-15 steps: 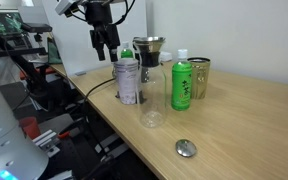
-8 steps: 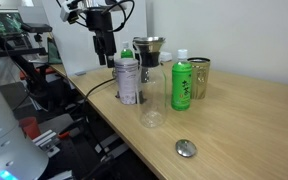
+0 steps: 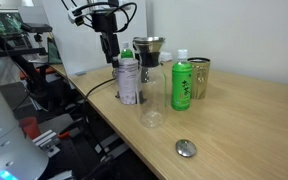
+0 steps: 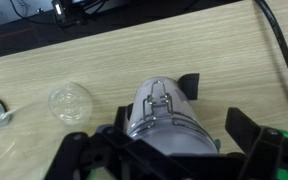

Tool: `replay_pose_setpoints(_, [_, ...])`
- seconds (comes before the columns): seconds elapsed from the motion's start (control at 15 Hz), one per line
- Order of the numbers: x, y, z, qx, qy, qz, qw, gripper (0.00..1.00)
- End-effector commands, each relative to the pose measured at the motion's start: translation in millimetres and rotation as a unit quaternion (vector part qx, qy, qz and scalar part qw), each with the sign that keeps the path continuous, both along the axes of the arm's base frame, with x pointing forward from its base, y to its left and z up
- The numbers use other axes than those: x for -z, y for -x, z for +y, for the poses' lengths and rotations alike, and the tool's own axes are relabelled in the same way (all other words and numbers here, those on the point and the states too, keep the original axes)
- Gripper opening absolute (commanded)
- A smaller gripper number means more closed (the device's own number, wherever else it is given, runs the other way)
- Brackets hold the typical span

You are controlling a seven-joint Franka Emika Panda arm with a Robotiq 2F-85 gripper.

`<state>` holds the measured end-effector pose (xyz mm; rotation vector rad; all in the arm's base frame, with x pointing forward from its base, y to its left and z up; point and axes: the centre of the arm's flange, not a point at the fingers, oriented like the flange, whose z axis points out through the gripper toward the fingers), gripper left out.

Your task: Open the white canister

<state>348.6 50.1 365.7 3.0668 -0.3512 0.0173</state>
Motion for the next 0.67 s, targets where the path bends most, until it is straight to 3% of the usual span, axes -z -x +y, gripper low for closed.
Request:
replay_pose_setpoints(0.0, [-2, -5, -3, 0.015, 0.004, 0.000, 0.9999, 1.00])
replay_pose_setpoints(0.6, [-3, -5, -16, 0.037, 0.004, 0.009, 0.9993, 1.00])
